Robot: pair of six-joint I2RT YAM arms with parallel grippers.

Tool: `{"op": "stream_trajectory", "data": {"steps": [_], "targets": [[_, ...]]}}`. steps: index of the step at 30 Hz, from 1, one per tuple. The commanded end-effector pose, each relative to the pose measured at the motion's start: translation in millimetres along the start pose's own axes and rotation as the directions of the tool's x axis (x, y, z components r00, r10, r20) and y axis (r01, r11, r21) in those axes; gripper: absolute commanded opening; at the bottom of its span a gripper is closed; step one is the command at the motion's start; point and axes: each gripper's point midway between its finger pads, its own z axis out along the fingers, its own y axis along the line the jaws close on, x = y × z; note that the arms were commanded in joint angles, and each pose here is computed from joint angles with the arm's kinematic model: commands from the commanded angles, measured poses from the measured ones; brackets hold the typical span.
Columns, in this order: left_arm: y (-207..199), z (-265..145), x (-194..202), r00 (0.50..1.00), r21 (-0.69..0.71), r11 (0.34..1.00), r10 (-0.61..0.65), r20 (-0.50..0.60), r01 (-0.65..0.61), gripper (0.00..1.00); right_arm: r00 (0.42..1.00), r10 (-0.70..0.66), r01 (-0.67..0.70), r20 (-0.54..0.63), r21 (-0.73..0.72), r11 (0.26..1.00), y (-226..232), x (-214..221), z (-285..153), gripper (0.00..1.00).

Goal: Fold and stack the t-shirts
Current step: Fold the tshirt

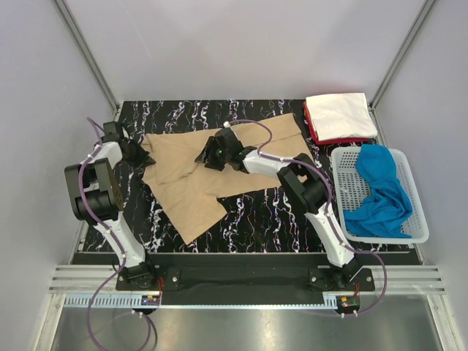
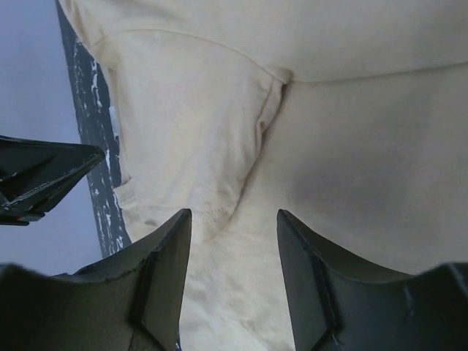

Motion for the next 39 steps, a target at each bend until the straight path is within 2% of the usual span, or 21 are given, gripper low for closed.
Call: {"op": "stream_trajectory", "data": {"steps": [1,11,15,16,21,26,31,39], "targets": [[-0.1,3.6,1.2,0.999,0.017,0.999,0.033,-0.016,-0.033,0.12,1.0,0.004,-0.004,-0.002,-0.145,0.989,34.9,6.7,9.9,0.57],[21.7,15.2,4.8,0.999,-0.072,0.997,0.036,-0.036,-0.039,0.15,1.0,-0.004,0.003,-0.01,-0.129,0.992,32.7,18.7,28.6,0.56],[26.7,14.0,-2.3,0.999,-0.106,0.993,0.05,-0.02,-0.052,0.15,1.0,-0.013,0.011,-0.016,-0.142,0.99,37.5,17.0,30.2,0.4],[30.1,15.5,-4.7,0.999,-0.123,0.991,0.049,-0.014,-0.05,0.15,1.0,-0.021,0.019,-0.012,-0.141,0.99,37.9,16.0,29.0,0.32],[40.0,19.7,-7.5,0.999,-0.16,0.986,0.037,-0.018,-0.039,0.15,0.993,-0.102,0.109,0.055,-0.144,0.984,56.5,-4.3,8.0,0.16],[50.1,20.4,-12.2,0.999,-0.2,0.979,0.036,-0.011,-0.038,0.15,0.99,-0.13,0.136,0.055,-0.126,0.983,70.8,-20.8,-9.6,0.13],[57.8,21.3,-14.3,1.0,-0.216,0.976,0.024,-0.017,-0.027,0.16,0.99,-0.137,0.137,-0.012,-0.014,0.99,45.2,-15.4,-19.8,0.11],[53.9,23.6,-19.7,1.0,-0.202,0.979,0.024,-0.015,-0.027,0.17,0.99,-0.135,0.137,-0.048,0.034,0.99,19.7,-24.1,-33.1,0.06]]}}
